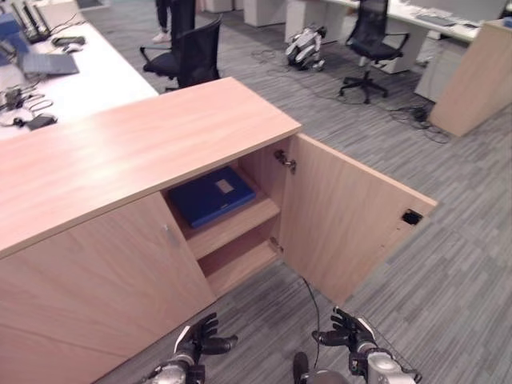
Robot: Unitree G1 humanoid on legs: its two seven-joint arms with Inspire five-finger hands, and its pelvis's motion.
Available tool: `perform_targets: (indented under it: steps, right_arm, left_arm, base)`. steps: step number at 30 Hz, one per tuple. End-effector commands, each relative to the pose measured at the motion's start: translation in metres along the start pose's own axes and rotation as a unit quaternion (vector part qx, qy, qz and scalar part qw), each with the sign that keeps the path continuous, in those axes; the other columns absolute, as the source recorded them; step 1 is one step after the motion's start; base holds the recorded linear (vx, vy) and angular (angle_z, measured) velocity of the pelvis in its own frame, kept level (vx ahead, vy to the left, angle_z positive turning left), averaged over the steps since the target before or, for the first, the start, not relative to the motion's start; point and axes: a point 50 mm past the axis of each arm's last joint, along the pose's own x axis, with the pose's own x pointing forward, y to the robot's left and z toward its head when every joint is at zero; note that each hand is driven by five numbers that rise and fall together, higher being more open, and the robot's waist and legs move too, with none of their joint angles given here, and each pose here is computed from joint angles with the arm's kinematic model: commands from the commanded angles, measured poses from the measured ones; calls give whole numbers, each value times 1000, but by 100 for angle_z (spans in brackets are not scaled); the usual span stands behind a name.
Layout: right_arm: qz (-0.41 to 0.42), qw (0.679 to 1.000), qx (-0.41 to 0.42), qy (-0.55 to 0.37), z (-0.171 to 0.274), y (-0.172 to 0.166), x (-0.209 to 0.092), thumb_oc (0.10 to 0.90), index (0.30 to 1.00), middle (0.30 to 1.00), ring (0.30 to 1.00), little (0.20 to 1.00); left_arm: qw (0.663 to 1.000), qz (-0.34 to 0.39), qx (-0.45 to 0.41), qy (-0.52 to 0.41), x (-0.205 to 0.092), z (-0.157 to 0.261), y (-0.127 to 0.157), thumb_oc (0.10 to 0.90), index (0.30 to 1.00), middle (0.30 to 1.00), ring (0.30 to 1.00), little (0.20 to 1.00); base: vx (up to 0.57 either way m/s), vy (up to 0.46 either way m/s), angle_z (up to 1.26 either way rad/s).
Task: Put the empty folder in the office cabinet
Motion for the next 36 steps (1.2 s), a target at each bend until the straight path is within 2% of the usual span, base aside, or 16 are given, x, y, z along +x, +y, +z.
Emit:
perform_targets:
  steps: [1,10,17,21,22,23,26,30,36]
  right_arm:
    - [-7,998,-3,-64,27,-3,3,800,900,900,900,900]
    - [-48,999,-11,-19,4,-37,-4,800,900,900,900,900]
    - [-72,997,-19,-23,10,-56,-6,800,900,900,900,900]
    - [-77,996,-31,-18,10,-61,-7,800,900,900,900,900]
    - [-90,995,-51,-6,7,-68,-7,800,900,900,900,900]
    - [-84,996,-39,-16,10,-64,-6,800,900,900,900,900]
    - [-84,996,2,-40,22,-58,-2,800,900,900,900,900]
    - [-96,993,10,-70,46,-63,3,800,900,900,900,900]
    - [-108,980,11,-167,118,-69,7,800,900,900,900,900]
  left_arm:
    - [997,-1,32,-72,10,41,7,800,900,900,900,900]
    - [1000,9,26,-13,15,18,0,800,900,900,900,900]
    - [1000,18,15,-1,17,15,1,800,900,900,900,900]
    - [999,26,-6,36,12,-6,-1,800,900,900,900,900]
    - [996,31,20,80,6,-27,1,800,900,900,900,900]
    - [997,22,27,70,8,-23,-1,800,900,900,900,900]
    - [993,28,45,107,-1,-42,7,800,900,900,900,900]
    - [992,32,51,111,-3,-45,9,800,900,900,900,900]
    - [991,26,71,110,-5,-46,8,800,900,900,900,900]
  base:
    - [83,-105,-51]
    - [181,-214,-10]
    - [79,-331,-25]
    - [118,31,-32]
    - [120,125,-69]
    - [146,121,-58]
    - [200,148,-36]
    - [57,84,-5]
    - [13,67,12]
